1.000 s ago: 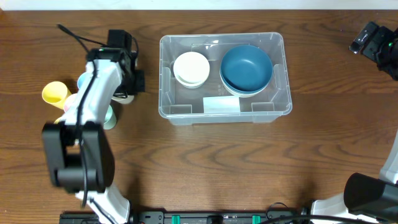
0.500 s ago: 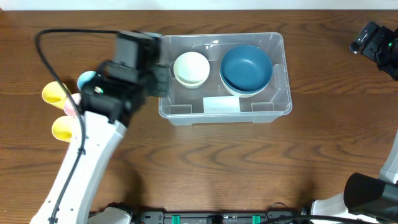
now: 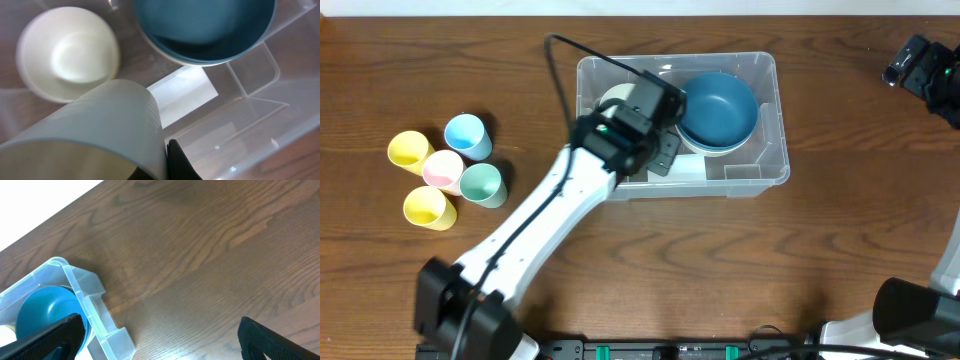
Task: Pack container
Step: 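Carry the cream cup into the container and release it beside the bowls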
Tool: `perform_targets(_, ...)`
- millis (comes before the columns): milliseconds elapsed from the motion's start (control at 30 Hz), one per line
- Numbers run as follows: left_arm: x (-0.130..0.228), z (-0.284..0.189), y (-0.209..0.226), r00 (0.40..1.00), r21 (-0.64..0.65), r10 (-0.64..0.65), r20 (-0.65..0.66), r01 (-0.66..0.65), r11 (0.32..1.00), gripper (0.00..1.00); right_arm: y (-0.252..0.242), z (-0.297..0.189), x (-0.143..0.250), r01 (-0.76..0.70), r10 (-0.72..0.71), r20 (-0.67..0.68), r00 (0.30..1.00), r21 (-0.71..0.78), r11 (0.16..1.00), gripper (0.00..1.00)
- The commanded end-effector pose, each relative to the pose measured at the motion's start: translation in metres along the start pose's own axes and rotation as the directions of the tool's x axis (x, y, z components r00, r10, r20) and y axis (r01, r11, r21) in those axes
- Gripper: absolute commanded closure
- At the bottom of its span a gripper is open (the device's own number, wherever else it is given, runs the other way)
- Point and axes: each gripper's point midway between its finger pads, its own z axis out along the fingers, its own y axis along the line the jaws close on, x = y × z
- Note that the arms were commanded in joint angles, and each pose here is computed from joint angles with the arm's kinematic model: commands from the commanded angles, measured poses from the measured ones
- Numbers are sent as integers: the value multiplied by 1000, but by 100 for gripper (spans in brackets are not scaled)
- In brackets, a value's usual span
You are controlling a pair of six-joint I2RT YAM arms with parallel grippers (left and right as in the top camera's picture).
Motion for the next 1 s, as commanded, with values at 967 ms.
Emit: perform_targets(967, 12, 86, -34, 995, 51, 48, -87, -43, 998, 70, 1, 0, 1, -11, 11, -2, 1000, 0, 1000, 1)
